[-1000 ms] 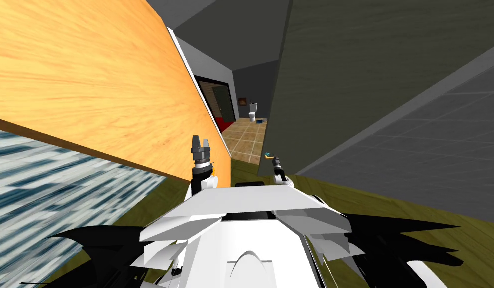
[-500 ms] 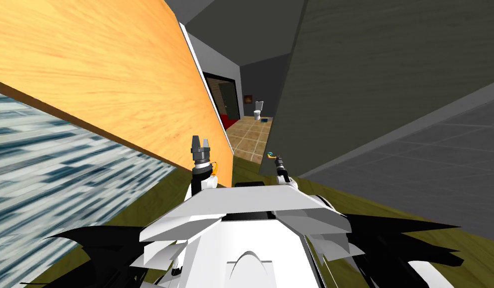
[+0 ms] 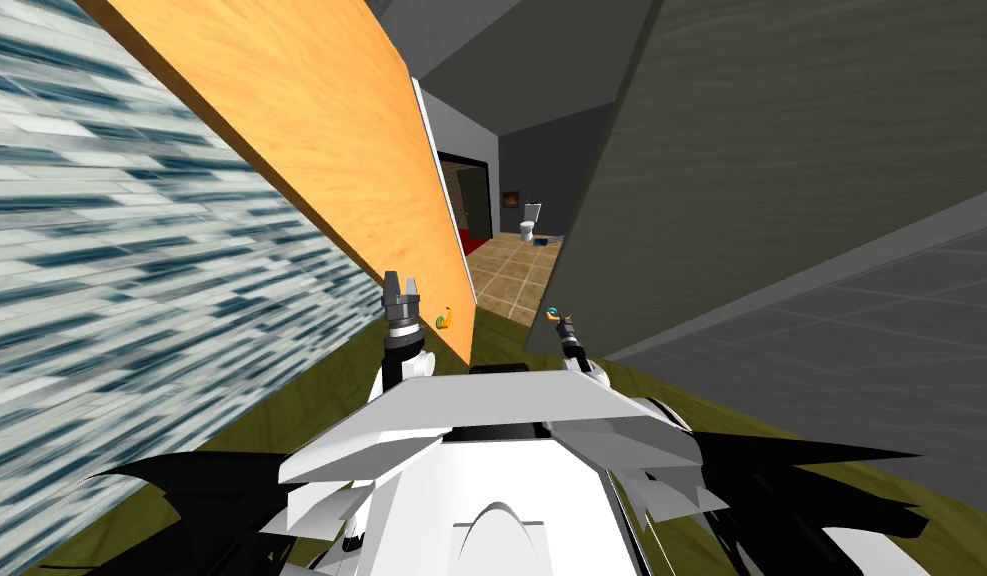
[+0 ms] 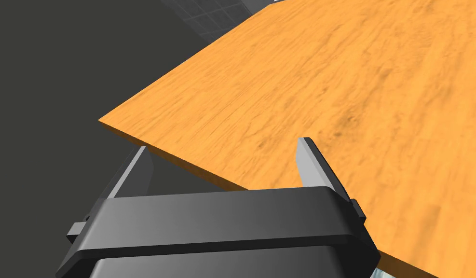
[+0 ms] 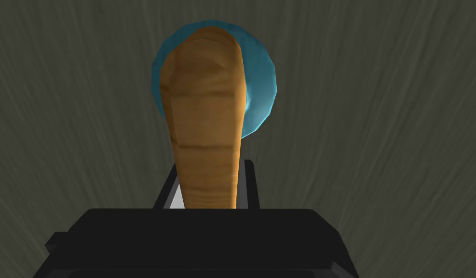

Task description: Pull the door open

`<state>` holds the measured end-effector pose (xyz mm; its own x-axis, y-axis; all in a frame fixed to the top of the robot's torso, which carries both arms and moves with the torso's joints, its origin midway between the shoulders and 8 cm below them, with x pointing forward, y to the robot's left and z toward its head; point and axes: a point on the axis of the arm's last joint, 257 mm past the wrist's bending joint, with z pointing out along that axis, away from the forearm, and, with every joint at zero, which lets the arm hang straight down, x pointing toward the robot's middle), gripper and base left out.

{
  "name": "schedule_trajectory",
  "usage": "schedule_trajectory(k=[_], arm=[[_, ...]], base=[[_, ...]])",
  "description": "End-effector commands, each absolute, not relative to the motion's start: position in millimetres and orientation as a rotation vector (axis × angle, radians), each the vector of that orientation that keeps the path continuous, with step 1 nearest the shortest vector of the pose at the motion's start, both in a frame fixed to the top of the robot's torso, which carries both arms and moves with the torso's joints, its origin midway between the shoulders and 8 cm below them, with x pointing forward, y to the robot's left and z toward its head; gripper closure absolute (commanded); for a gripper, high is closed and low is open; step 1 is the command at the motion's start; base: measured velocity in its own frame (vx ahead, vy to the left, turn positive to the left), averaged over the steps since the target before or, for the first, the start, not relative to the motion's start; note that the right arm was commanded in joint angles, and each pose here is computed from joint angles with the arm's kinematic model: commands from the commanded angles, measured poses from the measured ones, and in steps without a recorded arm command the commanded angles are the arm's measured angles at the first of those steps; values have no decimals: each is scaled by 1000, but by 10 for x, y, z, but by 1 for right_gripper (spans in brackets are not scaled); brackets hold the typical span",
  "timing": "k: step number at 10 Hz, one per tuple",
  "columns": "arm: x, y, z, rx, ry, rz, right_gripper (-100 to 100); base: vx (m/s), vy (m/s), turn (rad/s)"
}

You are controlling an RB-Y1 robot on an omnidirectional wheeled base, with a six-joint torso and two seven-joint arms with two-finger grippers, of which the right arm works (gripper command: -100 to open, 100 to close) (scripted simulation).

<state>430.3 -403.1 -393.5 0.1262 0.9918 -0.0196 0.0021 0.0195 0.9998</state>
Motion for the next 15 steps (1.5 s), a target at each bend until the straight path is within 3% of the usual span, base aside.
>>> schedule_trajectory(k=[1, 8, 15], arm=[[4231, -4023, -3945, 1249, 1136, 1130, 100], [3999, -4332, -3912, 1242, 1150, 1142, 100], [3512, -4350, -3916, 1199, 1222, 1221, 100]], base=[[-137, 64, 136], [-99, -3, 86], [-194, -53, 138]])
